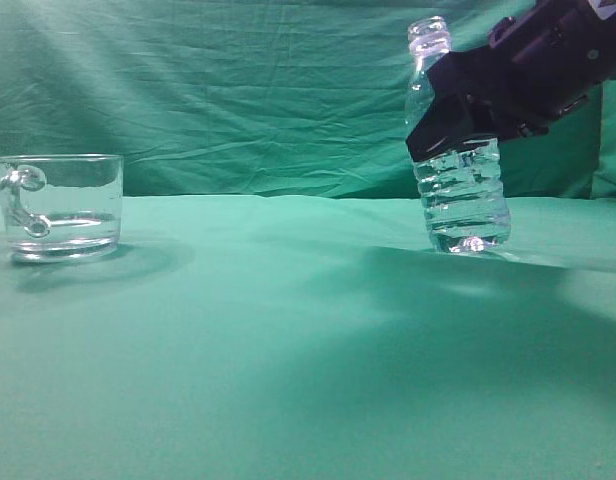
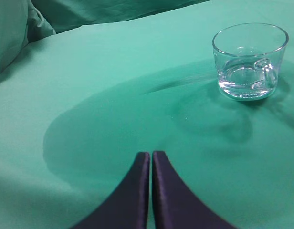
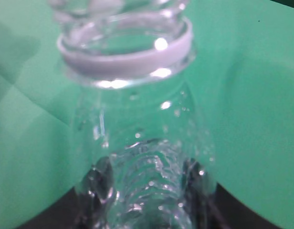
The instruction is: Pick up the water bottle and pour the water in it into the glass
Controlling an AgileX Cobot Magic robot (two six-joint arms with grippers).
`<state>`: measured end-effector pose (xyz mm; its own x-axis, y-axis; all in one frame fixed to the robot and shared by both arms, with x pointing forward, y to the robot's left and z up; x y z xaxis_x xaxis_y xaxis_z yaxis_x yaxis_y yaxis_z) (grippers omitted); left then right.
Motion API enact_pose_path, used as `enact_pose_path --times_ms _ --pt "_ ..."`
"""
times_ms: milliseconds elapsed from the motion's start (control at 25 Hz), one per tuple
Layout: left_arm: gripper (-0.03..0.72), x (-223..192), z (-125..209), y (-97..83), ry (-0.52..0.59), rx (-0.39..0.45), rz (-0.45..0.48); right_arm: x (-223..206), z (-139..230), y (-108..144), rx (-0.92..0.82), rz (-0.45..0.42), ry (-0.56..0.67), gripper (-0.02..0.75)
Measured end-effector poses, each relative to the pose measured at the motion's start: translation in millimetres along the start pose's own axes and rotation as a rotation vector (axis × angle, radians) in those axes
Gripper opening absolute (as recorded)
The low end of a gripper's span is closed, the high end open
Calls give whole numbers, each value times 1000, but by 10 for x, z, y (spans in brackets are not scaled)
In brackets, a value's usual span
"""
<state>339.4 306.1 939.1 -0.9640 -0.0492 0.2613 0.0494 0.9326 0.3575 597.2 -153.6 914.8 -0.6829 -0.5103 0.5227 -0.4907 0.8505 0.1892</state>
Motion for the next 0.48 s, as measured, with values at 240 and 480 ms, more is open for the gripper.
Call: enact_pose_path --times_ms 240,480 --pt "0 0 0 0 0 0 0 1 13 -7 -2 5 6 406" --pt "0 0 0 0 0 0 0 4 121 -54 -28 38 56 572"
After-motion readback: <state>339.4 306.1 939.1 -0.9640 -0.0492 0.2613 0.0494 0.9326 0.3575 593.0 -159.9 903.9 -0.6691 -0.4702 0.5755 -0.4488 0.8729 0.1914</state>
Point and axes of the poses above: a point on each arm's last joint axis where the gripper is mounted, x pointing back along that axis away from the gripper, y along the wrist's bending axis when the last joint is at zero, z = x × y, the point moved 5 cm from there along -x, pointing out along that axis toward the gripper, and after that the axes turned 11 degrees about -x, right-handed, at the moved point
